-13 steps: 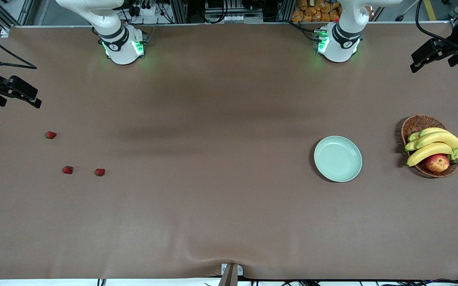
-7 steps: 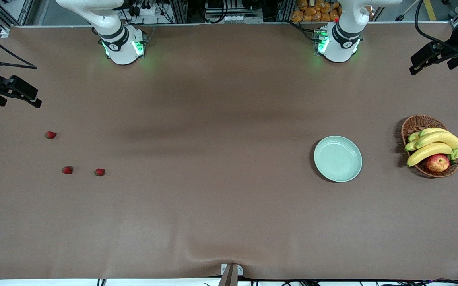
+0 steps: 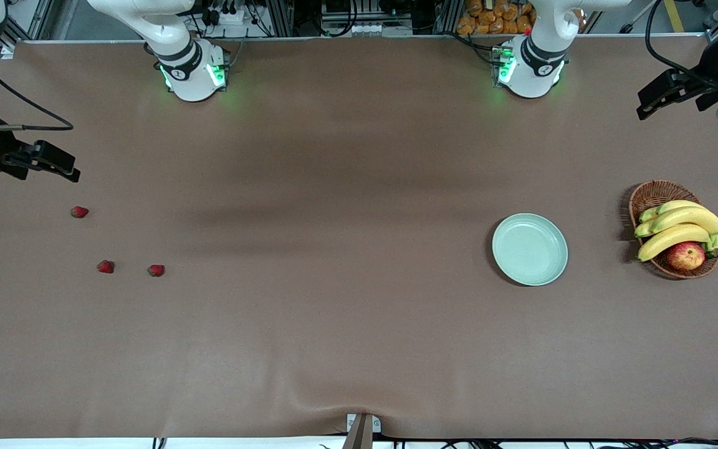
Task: Collect all strawberries into plate
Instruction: 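Move the right gripper down over the red strawberries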
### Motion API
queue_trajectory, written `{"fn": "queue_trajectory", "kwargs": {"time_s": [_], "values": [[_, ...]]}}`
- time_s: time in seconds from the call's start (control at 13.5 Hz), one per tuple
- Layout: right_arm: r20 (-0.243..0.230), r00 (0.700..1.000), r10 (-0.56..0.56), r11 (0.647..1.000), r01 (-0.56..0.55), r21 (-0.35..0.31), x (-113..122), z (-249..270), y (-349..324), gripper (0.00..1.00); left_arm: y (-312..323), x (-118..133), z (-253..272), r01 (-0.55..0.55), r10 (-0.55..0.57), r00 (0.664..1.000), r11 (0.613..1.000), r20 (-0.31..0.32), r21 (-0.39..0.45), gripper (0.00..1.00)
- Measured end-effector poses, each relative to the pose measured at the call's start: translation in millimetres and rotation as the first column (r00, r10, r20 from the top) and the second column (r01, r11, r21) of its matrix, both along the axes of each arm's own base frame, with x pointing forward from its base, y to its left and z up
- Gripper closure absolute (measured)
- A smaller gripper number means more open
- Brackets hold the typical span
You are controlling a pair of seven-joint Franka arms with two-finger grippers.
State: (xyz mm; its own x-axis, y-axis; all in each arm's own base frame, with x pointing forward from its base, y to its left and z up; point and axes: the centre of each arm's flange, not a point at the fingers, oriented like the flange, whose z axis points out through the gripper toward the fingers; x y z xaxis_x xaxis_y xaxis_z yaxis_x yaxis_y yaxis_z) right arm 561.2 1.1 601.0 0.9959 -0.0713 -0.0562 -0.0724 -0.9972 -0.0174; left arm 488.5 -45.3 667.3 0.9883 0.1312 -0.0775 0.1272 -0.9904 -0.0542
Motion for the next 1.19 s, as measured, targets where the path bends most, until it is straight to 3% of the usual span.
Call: {"fn": "queue_trajectory", "kwargs": {"time_s": [0.3,0.59,0.67,1.19], "values": [[-0.048,0.999,-0.005,1.000,0.005,-0.002,32.0,-59.0,-1.5,0.00,-2.0,0.0,-0.4,0.004,-0.004,1.000,1.000,-0.002,0.000,0.00],[-0.089,0.996,-0.014,1.000,0.014,-0.007,77.1,-174.8,-5.4,0.00,-5.6,0.3,-1.0,0.011,-0.011,1.000,1.000,-0.003,0.001,0.00],[-0.082,0.996,-0.022,1.000,0.021,-0.009,82.6,-201.7,-9.6,0.00,-6.3,0.2,-0.8,0.012,-0.012,1.000,1.000,-0.003,0.001,0.00],[-0.071,0.997,-0.024,1.000,0.023,-0.013,87.1,-324.6,-23.5,0.00,-8.9,0.1,-1.1,0.017,-0.017,1.000,1.000,-0.003,0.002,0.00]]}}
